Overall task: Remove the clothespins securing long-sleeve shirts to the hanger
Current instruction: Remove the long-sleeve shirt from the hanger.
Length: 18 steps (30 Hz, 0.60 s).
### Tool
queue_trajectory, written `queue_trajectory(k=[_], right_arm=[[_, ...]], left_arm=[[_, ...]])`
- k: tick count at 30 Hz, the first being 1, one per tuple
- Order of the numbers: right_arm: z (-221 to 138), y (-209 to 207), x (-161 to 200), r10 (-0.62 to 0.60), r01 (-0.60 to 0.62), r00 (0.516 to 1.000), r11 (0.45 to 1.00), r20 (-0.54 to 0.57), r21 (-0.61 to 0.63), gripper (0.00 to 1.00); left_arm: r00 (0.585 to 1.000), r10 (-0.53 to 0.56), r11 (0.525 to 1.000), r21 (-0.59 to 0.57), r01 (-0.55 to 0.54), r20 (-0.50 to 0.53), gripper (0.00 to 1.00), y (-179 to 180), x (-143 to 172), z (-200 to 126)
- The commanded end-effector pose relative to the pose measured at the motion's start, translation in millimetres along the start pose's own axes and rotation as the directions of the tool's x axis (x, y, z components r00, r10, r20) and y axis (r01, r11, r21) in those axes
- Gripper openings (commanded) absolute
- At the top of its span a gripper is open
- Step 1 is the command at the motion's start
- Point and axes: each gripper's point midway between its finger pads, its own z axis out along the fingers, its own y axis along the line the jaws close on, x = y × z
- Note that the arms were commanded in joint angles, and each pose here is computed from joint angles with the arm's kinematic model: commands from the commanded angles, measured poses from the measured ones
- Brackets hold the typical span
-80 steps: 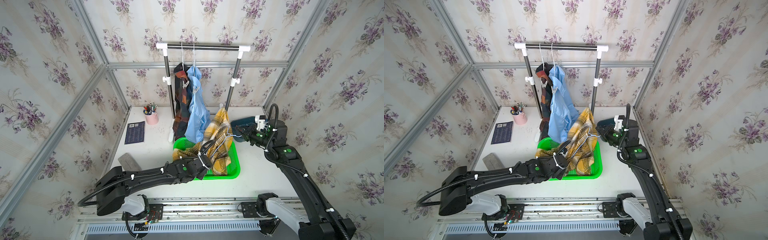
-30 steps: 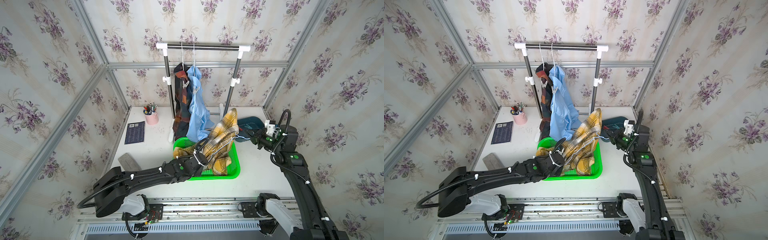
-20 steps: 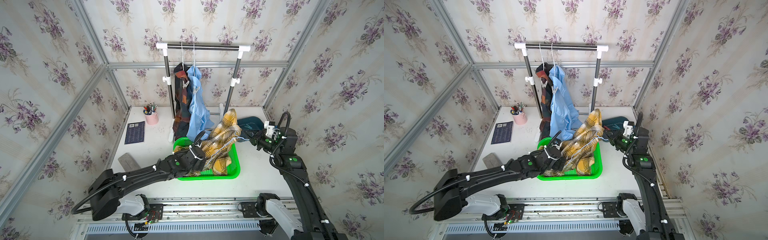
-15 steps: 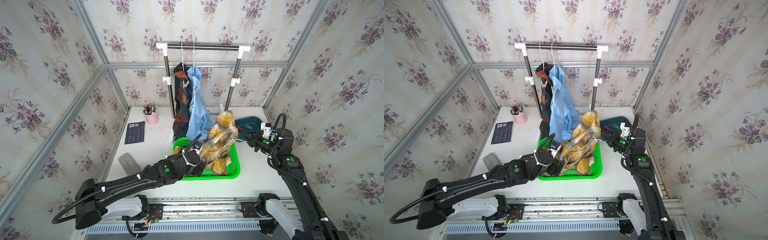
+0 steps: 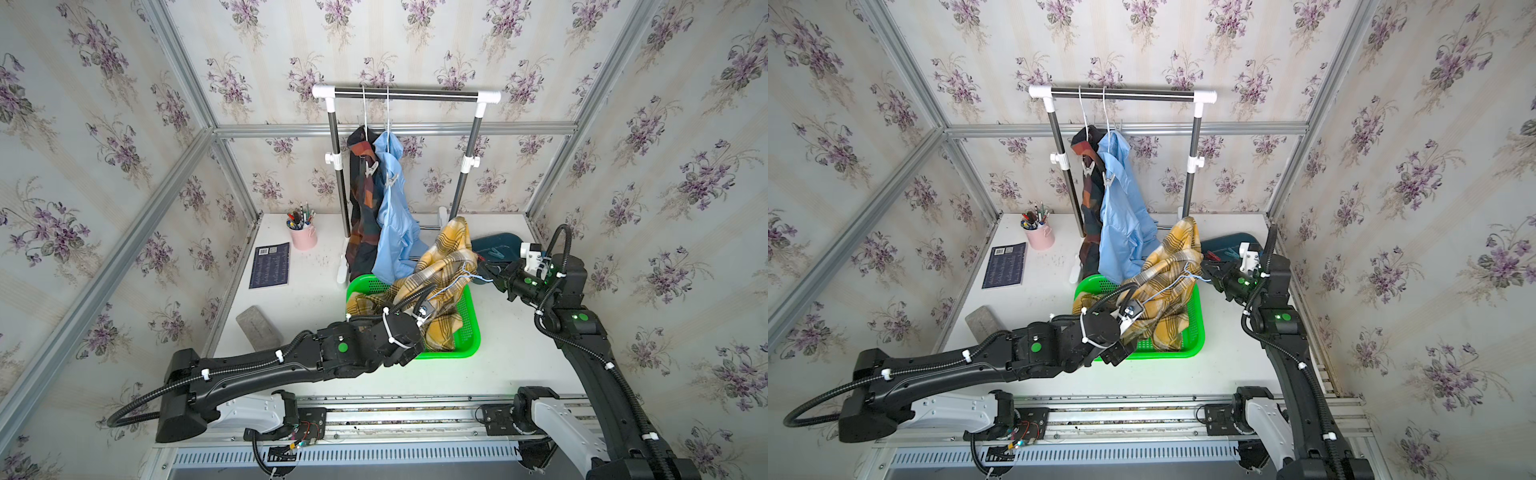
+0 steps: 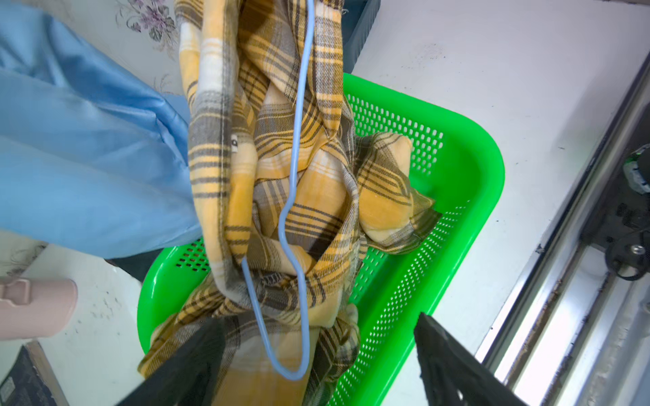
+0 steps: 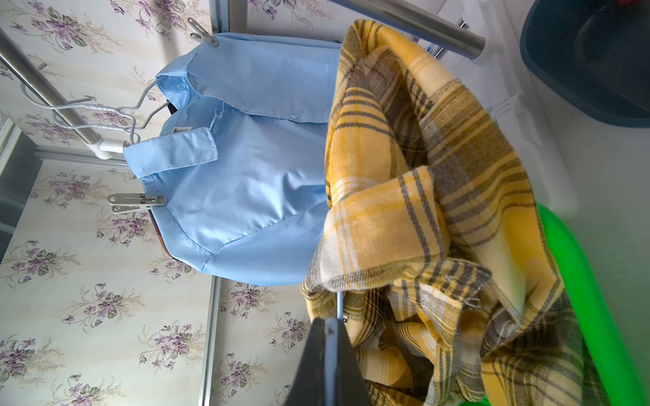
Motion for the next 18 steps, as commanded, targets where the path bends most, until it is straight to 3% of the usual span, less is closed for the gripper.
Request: queue_trajectory(k=[1,4,10,18], right_arm=[[-0.9,9.1,-3.6,-0.003,0.003,1.000,1.000,0.015,-0.026,0.00],[-0.8,8.4,-3.1,-0.003,0.003,1.000,1.000,0.014,-0.027,0.00],[-0.5,9.9,-3.2,0.003,-0.002,1.000,0.999,0.014,-0.038,0.00],[-0.7,14.0,-3.1,0.006,-0.005,1.000,0.999,0.009,-0.053,0.00]], left_arm=[[0.998,0.070,0.989,-0.132,-0.070,-0.001,0.80,15.9,-9.9,7.5],[0.997,0.079,0.970,-0.230,-0.082,-0.023,0.70,26.9,-13.4,14.2],[0.986,0.135,0.943,-0.292,-0.158,-0.097,0.59,26.8,-9.4,32.5],[0.974,0.173,0.928,-0.306,-0.211,-0.146,0.25,22.5,-3.6,46.0]])
